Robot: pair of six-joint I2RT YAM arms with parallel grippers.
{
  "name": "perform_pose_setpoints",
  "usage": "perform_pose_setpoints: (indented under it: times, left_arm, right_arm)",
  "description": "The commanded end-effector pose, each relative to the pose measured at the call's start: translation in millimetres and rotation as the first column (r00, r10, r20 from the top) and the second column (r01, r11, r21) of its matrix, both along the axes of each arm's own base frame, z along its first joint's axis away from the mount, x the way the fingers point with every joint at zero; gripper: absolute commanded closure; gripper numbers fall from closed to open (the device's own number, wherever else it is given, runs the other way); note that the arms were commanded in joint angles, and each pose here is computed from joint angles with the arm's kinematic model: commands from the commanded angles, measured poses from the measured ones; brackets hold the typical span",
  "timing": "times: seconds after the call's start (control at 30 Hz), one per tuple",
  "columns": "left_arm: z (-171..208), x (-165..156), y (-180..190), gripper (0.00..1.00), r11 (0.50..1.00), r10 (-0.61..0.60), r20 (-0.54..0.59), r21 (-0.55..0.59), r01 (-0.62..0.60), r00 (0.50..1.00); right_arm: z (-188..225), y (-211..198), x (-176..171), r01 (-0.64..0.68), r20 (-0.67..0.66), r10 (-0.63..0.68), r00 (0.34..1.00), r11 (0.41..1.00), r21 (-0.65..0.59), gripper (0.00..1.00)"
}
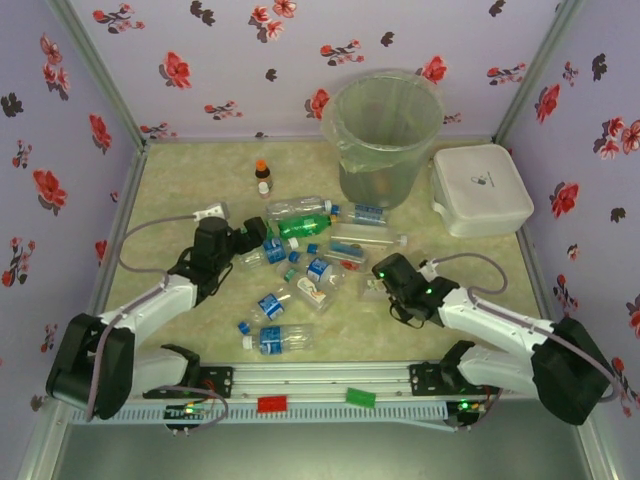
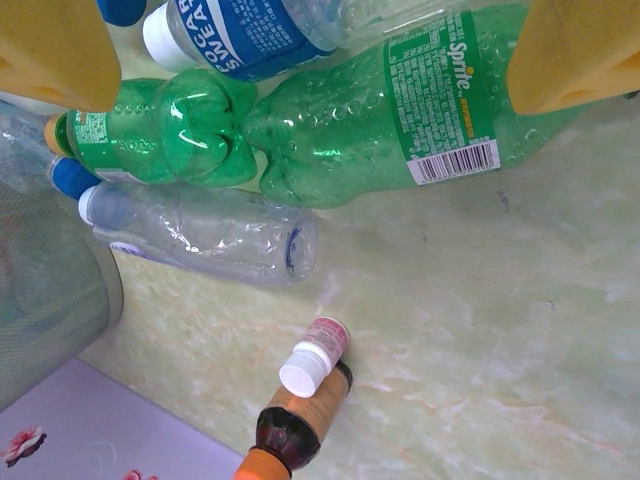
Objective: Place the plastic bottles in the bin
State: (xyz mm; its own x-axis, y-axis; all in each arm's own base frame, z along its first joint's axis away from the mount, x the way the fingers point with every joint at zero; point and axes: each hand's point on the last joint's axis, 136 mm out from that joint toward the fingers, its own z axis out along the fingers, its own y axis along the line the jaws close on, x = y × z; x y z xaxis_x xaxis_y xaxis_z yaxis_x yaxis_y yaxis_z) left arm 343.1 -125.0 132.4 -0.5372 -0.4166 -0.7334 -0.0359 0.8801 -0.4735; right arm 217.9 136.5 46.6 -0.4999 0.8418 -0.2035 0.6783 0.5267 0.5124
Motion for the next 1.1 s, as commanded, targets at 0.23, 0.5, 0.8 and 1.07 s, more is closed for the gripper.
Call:
perform_pose_setpoints:
  times: [0.23,0.5,0.8,1.07]
  left_arm:
    - [-5,-8,9,0.0,1.0,0.016,-0.018,-0.009,-0.016,1.0]
    - [-3,-8,14,0.0,1.0,0.03,-0.017,-0.009,-0.03,0.999]
    - [4,-2,18,0.0,0.999,0.047,0.004,-0.018,-0.047,0.999]
    - [22,12,21,0.0,0.998,0.058,0.057,-0.021,-0.057,0.997]
  right_arm:
    - [-30,0,8,0.063,-0.052,-0.062,0.997,0.998,0.009,0.06]
    - [-35,1,19,0.001,-0.031,-0.002,1.0,1.0,-0.016,0.24]
    - [8,2,34,-0.145,0.102,0.156,0.982,0.983,-0.11,0.46]
    - [85,-16,54,-0.219,0.23,0.296,0.927,0.926,-0.307,0.58]
